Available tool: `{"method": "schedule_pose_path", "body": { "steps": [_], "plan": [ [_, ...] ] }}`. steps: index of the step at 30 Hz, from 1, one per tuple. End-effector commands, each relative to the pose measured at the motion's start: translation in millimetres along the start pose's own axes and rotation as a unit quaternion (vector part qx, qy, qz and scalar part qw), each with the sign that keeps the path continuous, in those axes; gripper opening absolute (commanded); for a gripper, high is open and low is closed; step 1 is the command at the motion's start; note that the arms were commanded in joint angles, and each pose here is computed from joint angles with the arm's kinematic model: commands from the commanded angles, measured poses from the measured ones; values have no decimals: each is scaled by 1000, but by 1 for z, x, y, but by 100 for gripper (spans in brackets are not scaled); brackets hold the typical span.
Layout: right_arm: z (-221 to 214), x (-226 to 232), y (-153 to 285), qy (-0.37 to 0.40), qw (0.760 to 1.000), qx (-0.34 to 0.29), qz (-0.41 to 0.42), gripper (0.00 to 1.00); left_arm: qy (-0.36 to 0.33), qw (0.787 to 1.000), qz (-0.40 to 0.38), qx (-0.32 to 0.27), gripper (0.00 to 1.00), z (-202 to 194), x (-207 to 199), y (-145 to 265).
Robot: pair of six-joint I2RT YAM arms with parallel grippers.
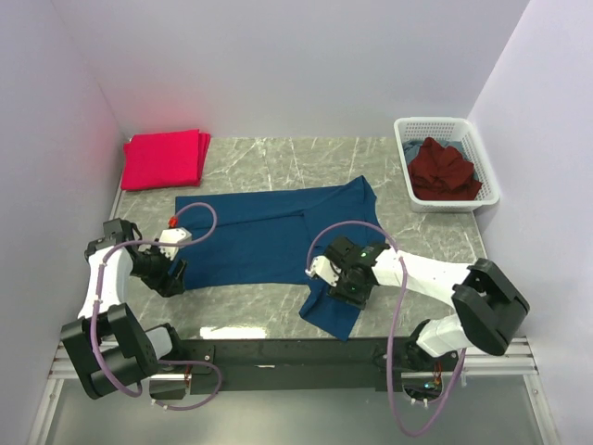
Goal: Fold and stack the t-shirts
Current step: Fold the tshirt
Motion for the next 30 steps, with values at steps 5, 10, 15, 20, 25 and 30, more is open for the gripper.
{"method": "schedule_pose_path", "body": {
  "steps": [5, 10, 15, 20, 25, 30],
  "plan": [
    [5, 6, -19, 0, 1000, 13, -6, 41, -17, 999, 30, 6, 70, -2, 9, -2],
    [8, 4, -20, -1, 1000, 20, -4, 3, -33, 998, 47, 4, 65, 0, 16, -3],
    [12, 2, -12, -4, 1000, 9, -7, 0, -86, 995, 52, -19, 51, 7, 22, -3],
    [17, -4, -2, -11, 1000, -7, -13, 0, -139, 990, 30, -8, 48, 8, 25, -4],
    [16, -11, 8, -29, 999, -20, -5, 0, -204, 979, 20, 9, 56, 5, 33, -11],
    [12, -17, 15, -44, 999, -25, -1, 0, -227, 974, -4, 21, 58, -1, 38, -25]
  ]
}}
Point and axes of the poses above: each gripper's point midway between its finger pads, its own y axis back along the fingers, its own x axis along the line the jaws close on, z = x × y, the point moved 8 cm from there along y, back along the fingers, and after that the axes turned 8 degrees about y, right-handed, at the moved point
